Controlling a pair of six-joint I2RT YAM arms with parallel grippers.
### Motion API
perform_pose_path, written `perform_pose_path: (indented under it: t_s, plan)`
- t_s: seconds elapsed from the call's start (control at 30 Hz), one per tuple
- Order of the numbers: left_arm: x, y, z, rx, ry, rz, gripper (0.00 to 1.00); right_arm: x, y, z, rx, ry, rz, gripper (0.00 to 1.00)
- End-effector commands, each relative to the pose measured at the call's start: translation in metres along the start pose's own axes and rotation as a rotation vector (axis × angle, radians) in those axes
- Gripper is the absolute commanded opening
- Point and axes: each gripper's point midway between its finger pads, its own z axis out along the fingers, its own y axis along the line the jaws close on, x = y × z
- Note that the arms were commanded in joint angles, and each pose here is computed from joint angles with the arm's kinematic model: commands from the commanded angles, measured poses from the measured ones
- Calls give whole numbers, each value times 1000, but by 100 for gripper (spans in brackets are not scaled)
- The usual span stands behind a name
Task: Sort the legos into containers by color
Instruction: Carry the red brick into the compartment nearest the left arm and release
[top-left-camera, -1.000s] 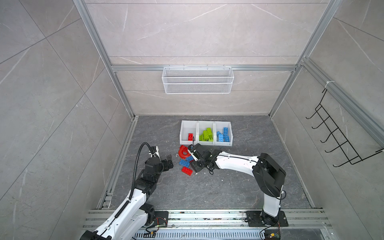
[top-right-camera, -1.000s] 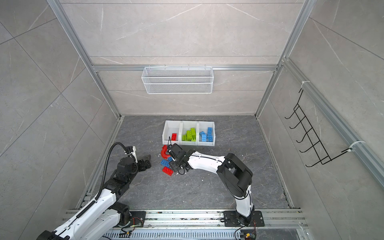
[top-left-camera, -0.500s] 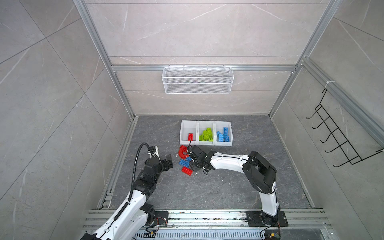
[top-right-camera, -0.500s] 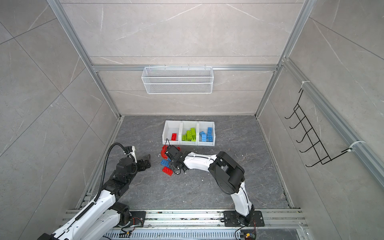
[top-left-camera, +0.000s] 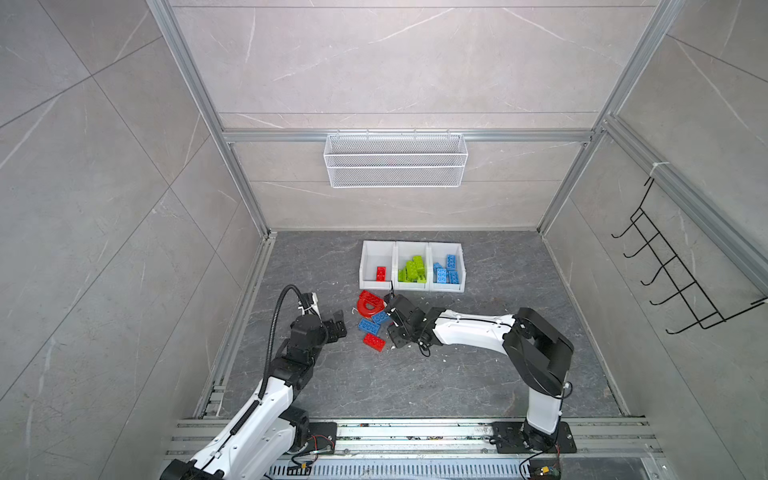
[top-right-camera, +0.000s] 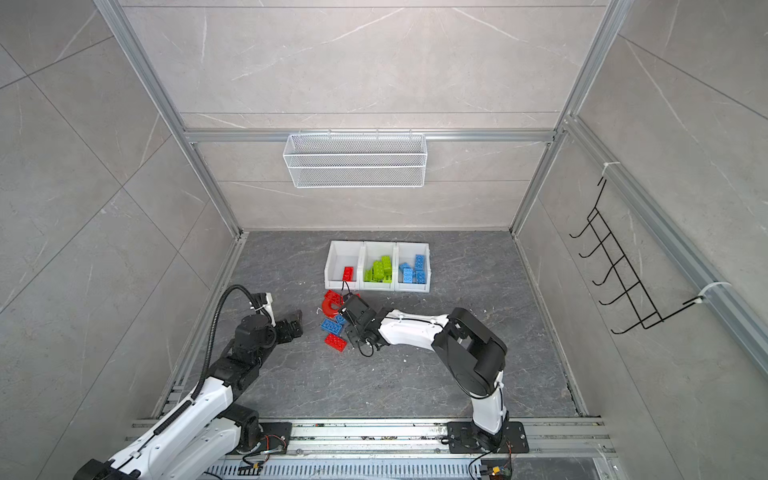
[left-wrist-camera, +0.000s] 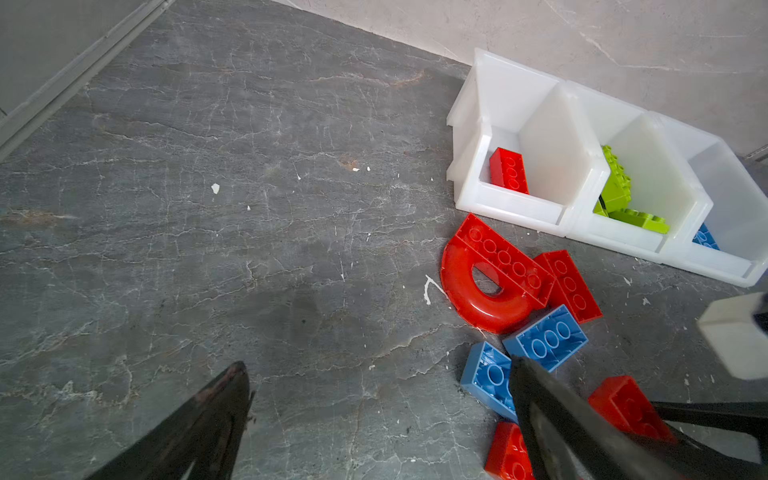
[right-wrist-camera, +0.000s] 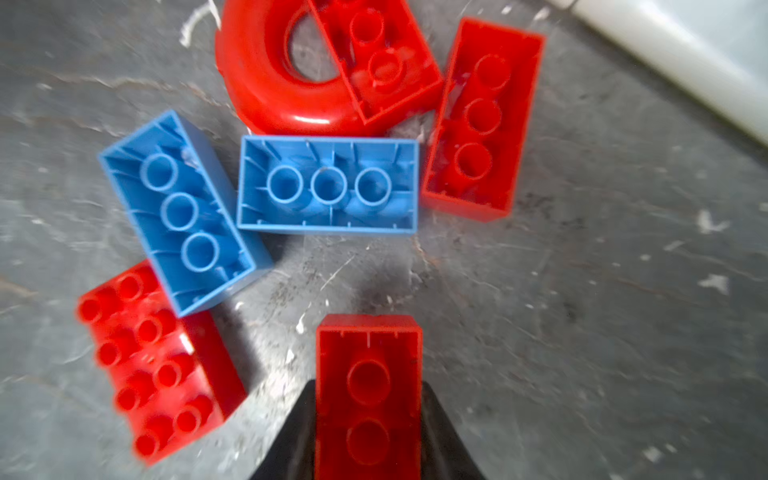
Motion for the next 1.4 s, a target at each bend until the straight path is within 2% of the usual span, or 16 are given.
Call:
perform_pose_path:
  t_s: [0.0,0.23,0.57,0.93,1.13,1.37]
  plan:
    - [-12,-7,-1,35,-50,-21,100,-19,-6,-29,-11,-64,46,18]
    - [-15,-7,-6,45,-74,-30,100,-51,-15,-65,-91,-136,109,15]
    - [-17,-8,-8,54,-91,-25,100,-105,-44,-80,-161,-199,180,14]
    - [-15,-9,-5,57,-82,-18,100,-150,-44,-95,-172,-253,132,13]
    - [-14,-10,-3,61,-80,-23,100,-171,-55,-92,-151,-290,133,14]
    - [-14,-9,-3,62,-83,-23,100,-196,-74,-62,-123,-294,151,15]
